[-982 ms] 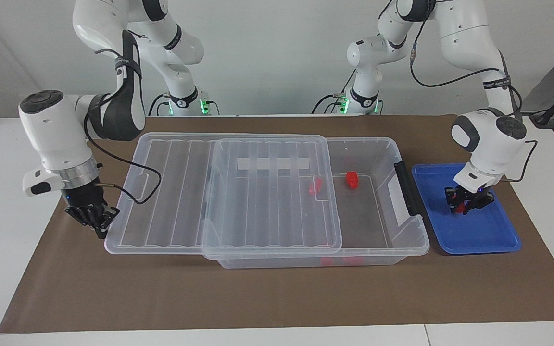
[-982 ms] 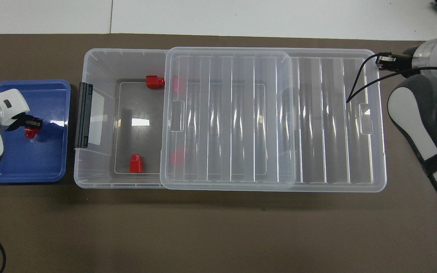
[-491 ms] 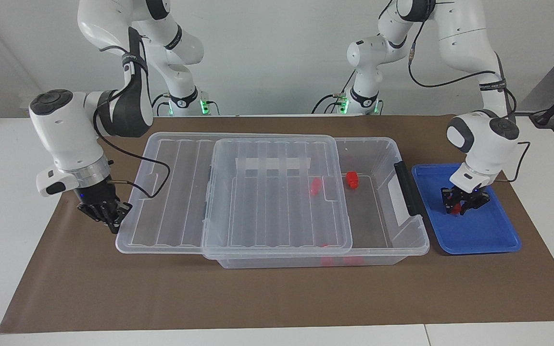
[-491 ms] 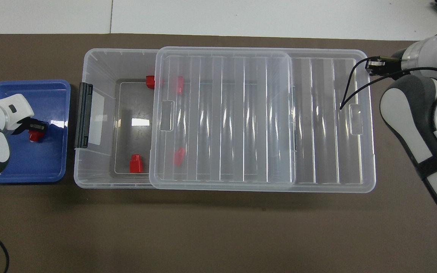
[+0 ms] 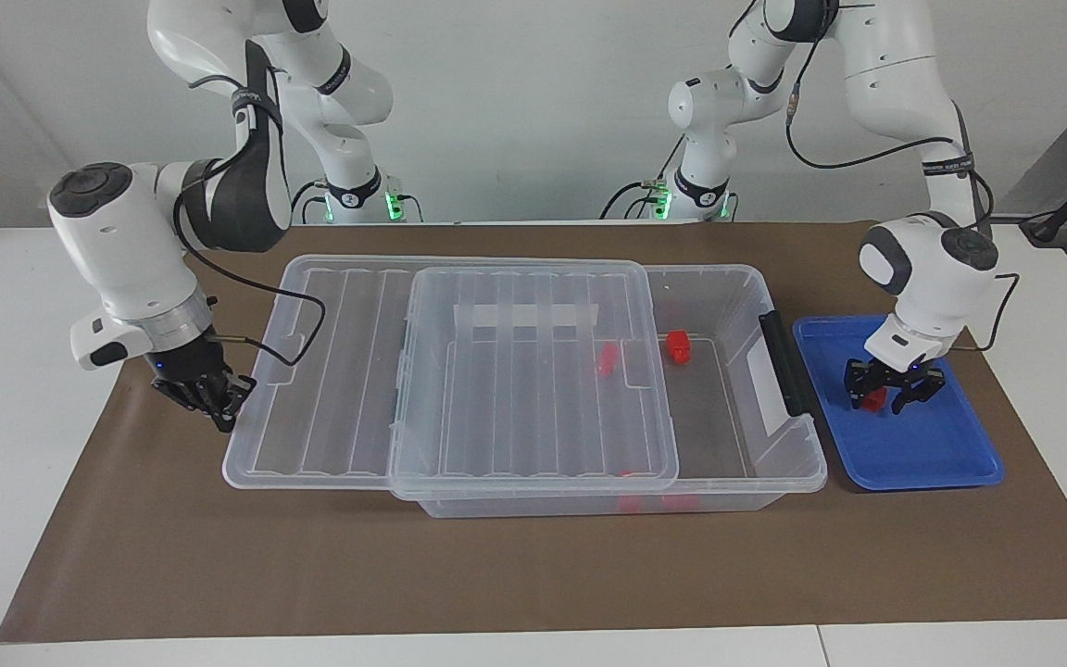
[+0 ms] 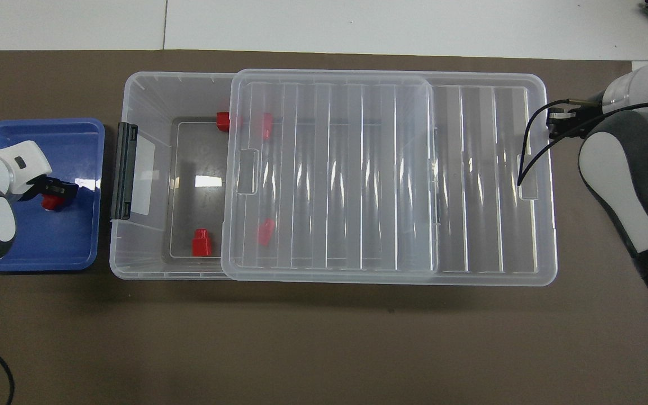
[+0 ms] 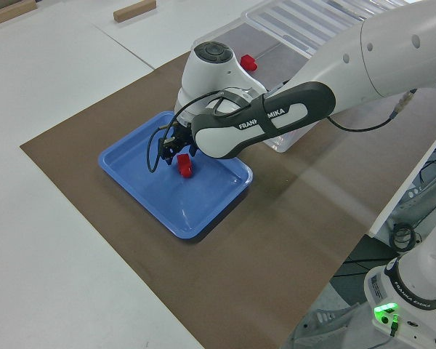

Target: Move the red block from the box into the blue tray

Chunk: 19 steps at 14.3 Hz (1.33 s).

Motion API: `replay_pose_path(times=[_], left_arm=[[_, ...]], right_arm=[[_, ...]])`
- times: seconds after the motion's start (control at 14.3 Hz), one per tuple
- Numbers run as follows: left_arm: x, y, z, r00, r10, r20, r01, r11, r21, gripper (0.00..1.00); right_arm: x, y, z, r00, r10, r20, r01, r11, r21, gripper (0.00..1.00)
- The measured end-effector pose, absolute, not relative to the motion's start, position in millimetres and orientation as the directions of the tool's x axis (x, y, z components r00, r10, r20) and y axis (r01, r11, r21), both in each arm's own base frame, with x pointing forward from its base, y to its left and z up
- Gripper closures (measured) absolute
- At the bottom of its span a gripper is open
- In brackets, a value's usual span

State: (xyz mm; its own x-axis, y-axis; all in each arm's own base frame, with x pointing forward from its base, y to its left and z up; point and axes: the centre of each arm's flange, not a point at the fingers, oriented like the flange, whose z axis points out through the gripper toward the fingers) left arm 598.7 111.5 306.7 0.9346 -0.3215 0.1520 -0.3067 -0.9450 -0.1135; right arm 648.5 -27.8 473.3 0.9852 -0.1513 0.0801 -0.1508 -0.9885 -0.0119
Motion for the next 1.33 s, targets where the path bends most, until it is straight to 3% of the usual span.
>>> replay_pose_path(times=[0.49,0.7,1.05,1.33], left_arm=[[604,111,333,0.942,-0.32,0.104,-0.312,-0.946,-0.092,0.22],[601,107,365,0.944,-0.319,0.078,-0.313,-0.946,-0.078,0.13],[599,91,455,0.969,-0.247,0.028,-0.247,-0.969,0.004,0.0],[598,69,525,0.975,-0.217,0.044,-0.217,-0.976,0.002,0.0]], right_arm=[[637,-13,461,0.995,-0.088,0.045,-0.087,-0.996,-0.005,0.99],[634,3,459,0.998,-0.054,0.039,-0.054,-0.999,-0.005,0.99],[629,43,459,0.999,0.044,0.027,0.044,-0.999,-0.004,0.99],[622,83,457,0.994,0.11,0.021,0.111,-0.994,-0.003,0.99]])
